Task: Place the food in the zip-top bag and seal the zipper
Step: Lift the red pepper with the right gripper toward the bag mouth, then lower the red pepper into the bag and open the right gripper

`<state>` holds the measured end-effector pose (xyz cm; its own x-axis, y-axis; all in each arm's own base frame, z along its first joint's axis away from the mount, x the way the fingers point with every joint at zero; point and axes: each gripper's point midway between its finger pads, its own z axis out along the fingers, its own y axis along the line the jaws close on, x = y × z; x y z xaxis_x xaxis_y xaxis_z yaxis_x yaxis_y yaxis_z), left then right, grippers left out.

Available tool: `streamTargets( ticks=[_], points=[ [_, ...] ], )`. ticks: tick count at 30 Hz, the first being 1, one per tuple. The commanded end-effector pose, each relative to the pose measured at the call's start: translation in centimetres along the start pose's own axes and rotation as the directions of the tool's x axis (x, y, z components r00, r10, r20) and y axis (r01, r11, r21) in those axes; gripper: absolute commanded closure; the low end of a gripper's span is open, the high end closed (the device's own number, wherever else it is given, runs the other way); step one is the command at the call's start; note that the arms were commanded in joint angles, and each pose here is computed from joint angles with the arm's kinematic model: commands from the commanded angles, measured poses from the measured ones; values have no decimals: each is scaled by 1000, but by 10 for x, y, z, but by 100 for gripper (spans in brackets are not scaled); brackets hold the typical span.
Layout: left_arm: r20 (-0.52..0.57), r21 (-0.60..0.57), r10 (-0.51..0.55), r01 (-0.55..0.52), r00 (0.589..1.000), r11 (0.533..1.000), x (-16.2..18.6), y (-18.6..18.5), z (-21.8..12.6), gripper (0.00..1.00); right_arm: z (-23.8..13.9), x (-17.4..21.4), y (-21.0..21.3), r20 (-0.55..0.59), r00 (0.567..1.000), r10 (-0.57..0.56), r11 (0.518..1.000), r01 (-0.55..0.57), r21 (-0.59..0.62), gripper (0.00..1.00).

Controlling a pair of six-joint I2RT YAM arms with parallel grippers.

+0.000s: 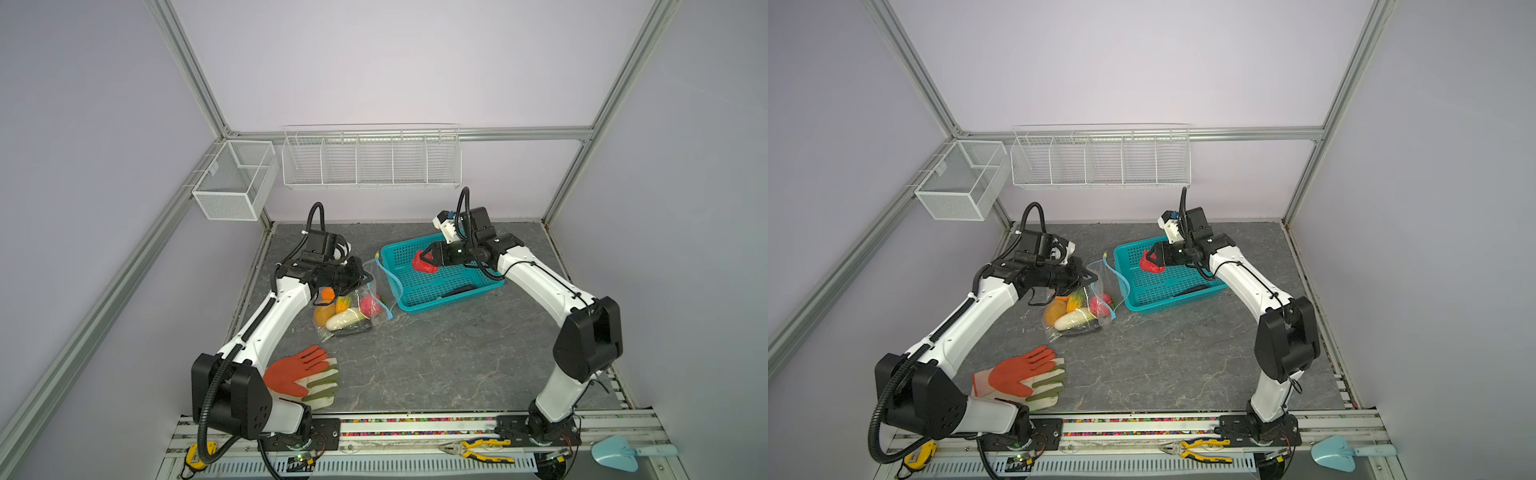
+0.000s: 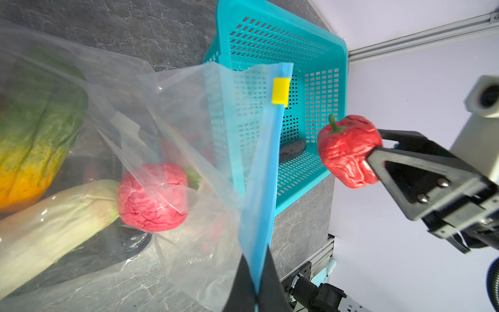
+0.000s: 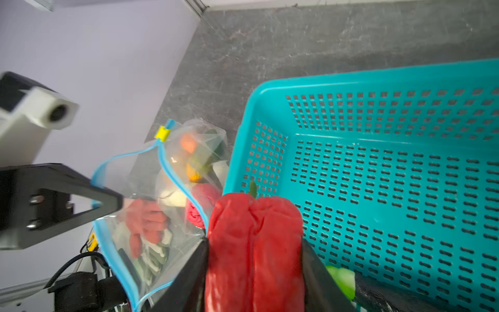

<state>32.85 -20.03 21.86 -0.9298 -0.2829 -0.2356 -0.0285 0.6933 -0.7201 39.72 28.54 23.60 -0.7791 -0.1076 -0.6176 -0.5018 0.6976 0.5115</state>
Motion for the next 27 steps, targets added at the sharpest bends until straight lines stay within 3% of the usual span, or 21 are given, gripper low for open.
streamTargets(
  ticks=[1, 7, 27],
  points=[
    [23, 14, 19, -19, 1000, 1000, -9, -11, -4, 100, -5, -7, 35, 50, 998, -44, 995, 48, -88, 52],
    [26, 20, 26, -27, 999, 999, -11, -18, -8, 100, 20, 0, 67, 59, 995, -83, 982, 92, -164, 52],
    [50, 33, 51, -53, 997, 998, -8, -32, -25, 100, 65, 18, 103, 4, 993, -115, 961, 113, -253, 53]
  ],
)
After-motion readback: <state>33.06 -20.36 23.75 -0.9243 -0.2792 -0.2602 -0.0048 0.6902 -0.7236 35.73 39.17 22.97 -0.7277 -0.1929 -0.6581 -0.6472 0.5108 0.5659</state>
